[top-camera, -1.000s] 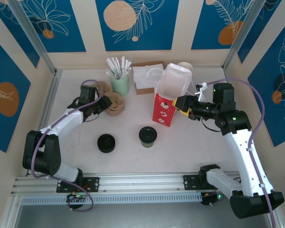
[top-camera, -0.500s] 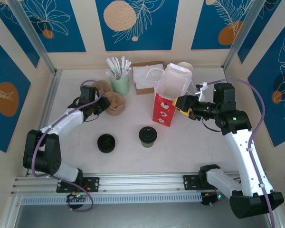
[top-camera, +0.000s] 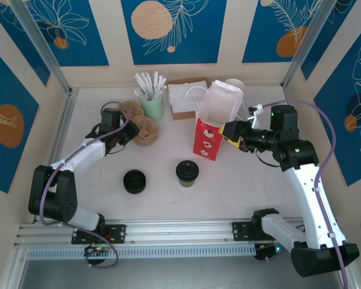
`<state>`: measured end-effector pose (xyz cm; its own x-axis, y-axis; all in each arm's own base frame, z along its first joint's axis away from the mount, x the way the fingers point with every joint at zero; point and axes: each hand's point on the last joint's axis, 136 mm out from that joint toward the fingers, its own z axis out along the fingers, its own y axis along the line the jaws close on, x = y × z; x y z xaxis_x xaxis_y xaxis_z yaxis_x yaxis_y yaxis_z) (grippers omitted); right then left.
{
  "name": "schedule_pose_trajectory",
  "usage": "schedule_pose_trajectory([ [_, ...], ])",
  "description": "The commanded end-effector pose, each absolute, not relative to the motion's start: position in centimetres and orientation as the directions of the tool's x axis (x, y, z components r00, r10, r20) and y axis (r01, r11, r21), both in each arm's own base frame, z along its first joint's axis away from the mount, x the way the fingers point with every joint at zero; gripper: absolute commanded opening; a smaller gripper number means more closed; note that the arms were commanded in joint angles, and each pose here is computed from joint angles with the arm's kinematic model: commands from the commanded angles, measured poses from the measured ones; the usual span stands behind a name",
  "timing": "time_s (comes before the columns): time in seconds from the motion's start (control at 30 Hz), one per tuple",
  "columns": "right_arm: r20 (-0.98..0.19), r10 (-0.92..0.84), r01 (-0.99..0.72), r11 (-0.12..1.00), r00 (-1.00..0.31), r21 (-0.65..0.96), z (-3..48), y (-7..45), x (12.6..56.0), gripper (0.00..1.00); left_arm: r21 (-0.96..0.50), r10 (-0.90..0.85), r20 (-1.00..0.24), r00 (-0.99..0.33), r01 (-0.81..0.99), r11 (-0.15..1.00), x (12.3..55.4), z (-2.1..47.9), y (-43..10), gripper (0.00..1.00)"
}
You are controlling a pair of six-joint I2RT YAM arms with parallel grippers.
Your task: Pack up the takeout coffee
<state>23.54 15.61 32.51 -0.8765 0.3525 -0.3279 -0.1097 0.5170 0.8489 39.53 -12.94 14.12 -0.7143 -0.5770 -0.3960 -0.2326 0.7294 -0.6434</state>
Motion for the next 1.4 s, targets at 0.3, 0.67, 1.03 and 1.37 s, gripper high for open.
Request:
schedule_pose_trajectory([
  [0.3, -0.349, 0.337, -0.144, 0.506, -0.874, 0.851, 33.2, 15.6, 22.8, 0.57, -0.699, -0.587, -0.432, -0.685, -0.157, 0.697, 39.7, 18.0, -13.1, 0.1],
  [0.67, -0.361, 0.34, -0.156, 0.504, -0.869, 0.85, 33.8, 15.4, 22.6, 0.57, -0.702, -0.572, -0.471, -0.671, -0.108, 0.704, 39.4, 21.0, -13.1, 0.07],
  [1.03, -0.391, 0.342, -0.192, 0.493, -0.854, 0.849, 35.2, 15.3, 22.3, 0.56, -0.714, -0.558, -0.509, -0.655, -0.041, 0.699, 38.3, 25.3, -13.2, 0.05],
  [1.37, -0.5, 0.315, -0.355, 0.418, -0.806, 0.836, 39.3, 16.2, 22.2, 0.57, -0.705, -0.476, -0.608, -0.635, 0.156, 0.692, 33.7, 34.2, -13.9, 0.05],
])
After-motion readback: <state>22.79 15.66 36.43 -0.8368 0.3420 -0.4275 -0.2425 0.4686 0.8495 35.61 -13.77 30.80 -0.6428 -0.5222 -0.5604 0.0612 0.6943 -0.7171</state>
